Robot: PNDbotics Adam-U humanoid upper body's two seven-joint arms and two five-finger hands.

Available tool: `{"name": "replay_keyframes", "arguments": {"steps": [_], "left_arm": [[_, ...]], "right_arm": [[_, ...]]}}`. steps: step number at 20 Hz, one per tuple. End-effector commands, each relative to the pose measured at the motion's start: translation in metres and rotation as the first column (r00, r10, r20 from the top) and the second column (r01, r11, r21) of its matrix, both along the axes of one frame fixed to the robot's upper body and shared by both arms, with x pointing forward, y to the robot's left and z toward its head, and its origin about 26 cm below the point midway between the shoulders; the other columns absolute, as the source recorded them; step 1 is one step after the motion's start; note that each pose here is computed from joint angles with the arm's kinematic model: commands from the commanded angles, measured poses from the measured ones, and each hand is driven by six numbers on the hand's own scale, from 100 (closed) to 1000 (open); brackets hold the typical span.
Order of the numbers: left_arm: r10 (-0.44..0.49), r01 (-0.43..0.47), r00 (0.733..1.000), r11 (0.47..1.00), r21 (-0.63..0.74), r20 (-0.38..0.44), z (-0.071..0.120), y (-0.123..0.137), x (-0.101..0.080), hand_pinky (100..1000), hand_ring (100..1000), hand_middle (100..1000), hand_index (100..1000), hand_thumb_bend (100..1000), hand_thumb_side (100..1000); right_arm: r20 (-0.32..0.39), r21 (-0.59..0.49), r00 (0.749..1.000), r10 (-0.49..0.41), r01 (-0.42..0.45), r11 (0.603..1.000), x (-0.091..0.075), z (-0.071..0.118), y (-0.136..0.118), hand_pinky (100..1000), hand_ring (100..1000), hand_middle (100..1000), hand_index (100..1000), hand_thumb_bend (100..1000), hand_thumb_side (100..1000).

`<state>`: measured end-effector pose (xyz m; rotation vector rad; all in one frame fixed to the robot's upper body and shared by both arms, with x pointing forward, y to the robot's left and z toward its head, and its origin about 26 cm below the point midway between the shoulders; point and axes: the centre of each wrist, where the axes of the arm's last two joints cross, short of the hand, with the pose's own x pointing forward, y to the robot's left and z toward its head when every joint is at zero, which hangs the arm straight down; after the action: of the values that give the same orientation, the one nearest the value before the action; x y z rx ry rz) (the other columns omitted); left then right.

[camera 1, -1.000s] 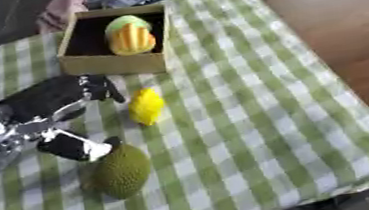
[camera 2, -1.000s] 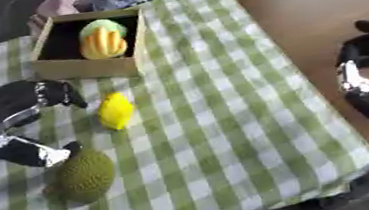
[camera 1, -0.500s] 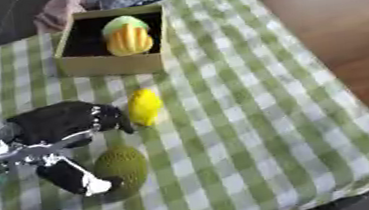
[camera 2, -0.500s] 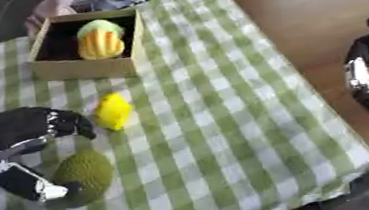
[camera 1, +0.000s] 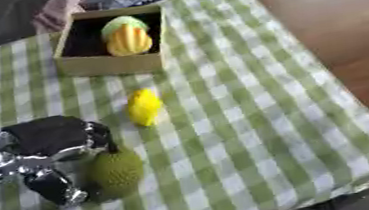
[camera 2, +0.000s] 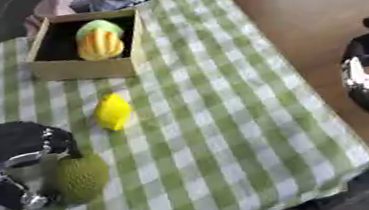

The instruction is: Pick up objects on the table and place them in the box.

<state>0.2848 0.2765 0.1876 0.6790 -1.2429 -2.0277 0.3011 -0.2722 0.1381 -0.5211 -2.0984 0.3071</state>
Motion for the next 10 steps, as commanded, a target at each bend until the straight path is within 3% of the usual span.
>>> {"name": "replay_keyframes", "arguments": {"steps": [1,6,10], "left_arm": [[0.007,-0.003,0.997,0.999,-0.053,0.072,0.017,0.002,0.001,583,513,540,640,180,100],[0.056,-0.022,0.982,0.982,-0.185,0.178,0.044,0.011,0.006,562,477,497,598,139,100],[0.157,-0.073,0.939,0.960,-0.271,0.305,0.077,0.024,0.012,564,479,497,599,146,100]], "right_arm": [[0.014,-0.012,1.000,-0.012,0.012,1.000,-0.001,0.004,-0.003,623,663,636,841,100,433],[0.010,-0.011,1.000,-0.016,0.016,1.000,-0.001,0.003,-0.004,623,663,636,841,100,433],[0.002,-0.011,1.000,-0.025,0.025,1.000,-0.002,0.001,-0.005,622,663,636,841,100,432]]}}
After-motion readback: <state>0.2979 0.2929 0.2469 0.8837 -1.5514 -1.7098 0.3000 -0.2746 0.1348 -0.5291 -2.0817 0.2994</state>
